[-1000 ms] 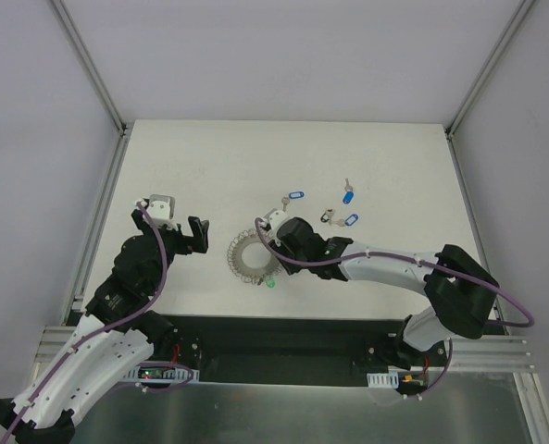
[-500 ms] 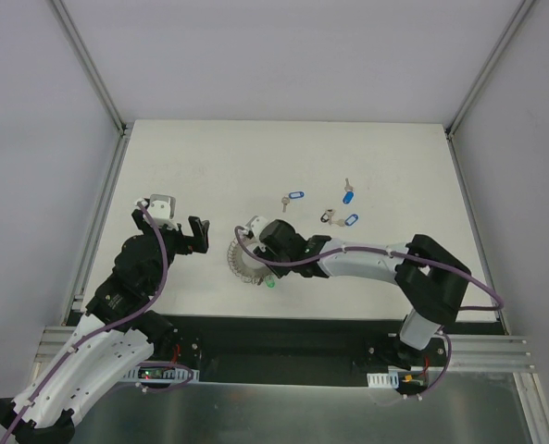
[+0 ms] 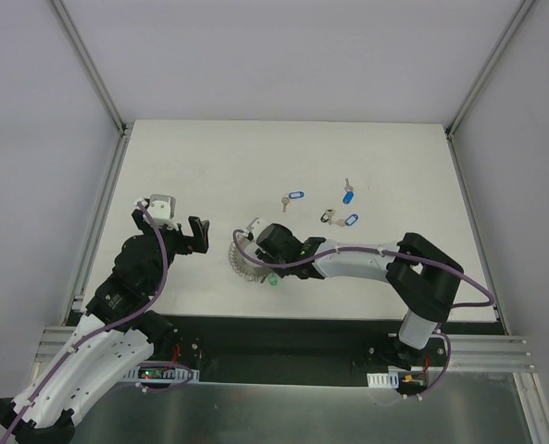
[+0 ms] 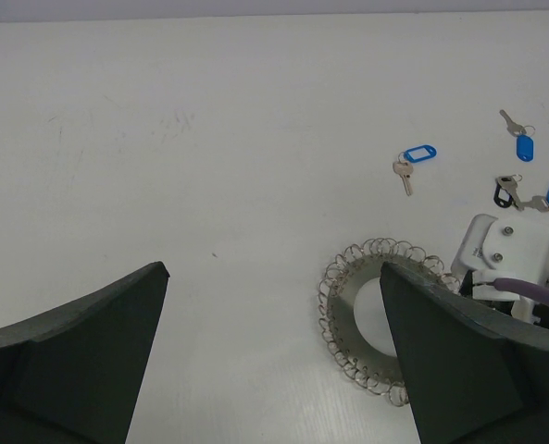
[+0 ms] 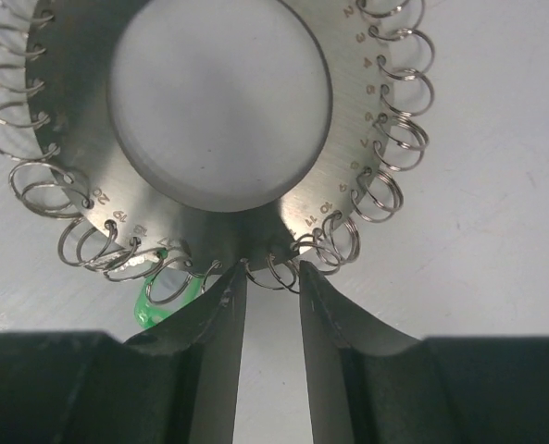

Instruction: Put the keys on the keyring

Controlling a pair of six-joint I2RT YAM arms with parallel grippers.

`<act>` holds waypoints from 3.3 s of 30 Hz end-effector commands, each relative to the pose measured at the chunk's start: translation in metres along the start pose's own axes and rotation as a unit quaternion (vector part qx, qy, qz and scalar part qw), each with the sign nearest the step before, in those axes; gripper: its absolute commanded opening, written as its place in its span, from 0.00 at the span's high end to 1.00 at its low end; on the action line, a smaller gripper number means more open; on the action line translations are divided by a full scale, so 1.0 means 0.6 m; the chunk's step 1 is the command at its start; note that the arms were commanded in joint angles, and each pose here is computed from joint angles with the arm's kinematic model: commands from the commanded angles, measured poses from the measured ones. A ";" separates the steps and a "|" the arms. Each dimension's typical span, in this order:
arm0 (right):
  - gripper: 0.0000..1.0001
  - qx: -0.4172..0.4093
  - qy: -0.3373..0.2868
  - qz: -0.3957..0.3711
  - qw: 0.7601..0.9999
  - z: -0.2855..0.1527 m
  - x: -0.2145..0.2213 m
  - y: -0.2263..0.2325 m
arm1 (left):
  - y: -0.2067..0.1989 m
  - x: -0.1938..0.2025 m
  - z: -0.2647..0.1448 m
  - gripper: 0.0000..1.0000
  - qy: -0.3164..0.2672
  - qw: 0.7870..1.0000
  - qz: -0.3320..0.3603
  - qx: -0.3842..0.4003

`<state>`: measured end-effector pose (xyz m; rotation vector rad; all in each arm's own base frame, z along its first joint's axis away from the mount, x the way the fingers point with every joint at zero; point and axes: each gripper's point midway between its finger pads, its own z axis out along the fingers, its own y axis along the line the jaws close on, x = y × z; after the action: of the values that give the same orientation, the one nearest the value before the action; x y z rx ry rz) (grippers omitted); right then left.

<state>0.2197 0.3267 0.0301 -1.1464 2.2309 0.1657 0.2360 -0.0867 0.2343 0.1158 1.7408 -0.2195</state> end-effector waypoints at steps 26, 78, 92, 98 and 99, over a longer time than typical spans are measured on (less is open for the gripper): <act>0.70 -0.124 -0.054 0.036 0.990 -0.028 -0.013 -0.017 | -0.010 -0.006 0.005 0.01 -0.010 1.000 -0.004 0.013; 0.99 -0.113 -0.193 -0.039 0.974 -0.113 -0.143 -0.065 | -0.093 0.009 0.008 0.01 0.010 0.987 0.032 0.154; 0.99 -0.200 -0.296 -0.169 0.918 -0.235 -0.201 -0.003 | -0.209 0.030 -0.048 0.02 -0.050 0.898 0.168 0.405; 0.99 -0.233 -0.317 -0.198 0.898 -0.280 -0.179 0.030 | -0.239 0.040 -0.063 0.01 -0.044 0.860 0.184 0.474; 0.99 -0.235 -0.324 -0.201 0.894 -0.290 -0.176 0.032 | -0.247 0.041 -0.070 0.01 -0.041 0.852 0.178 0.491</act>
<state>0.1952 0.3464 0.1959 -1.4597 1.5379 0.7374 0.1780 -0.2050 0.2143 1.0160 1.4690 -0.6937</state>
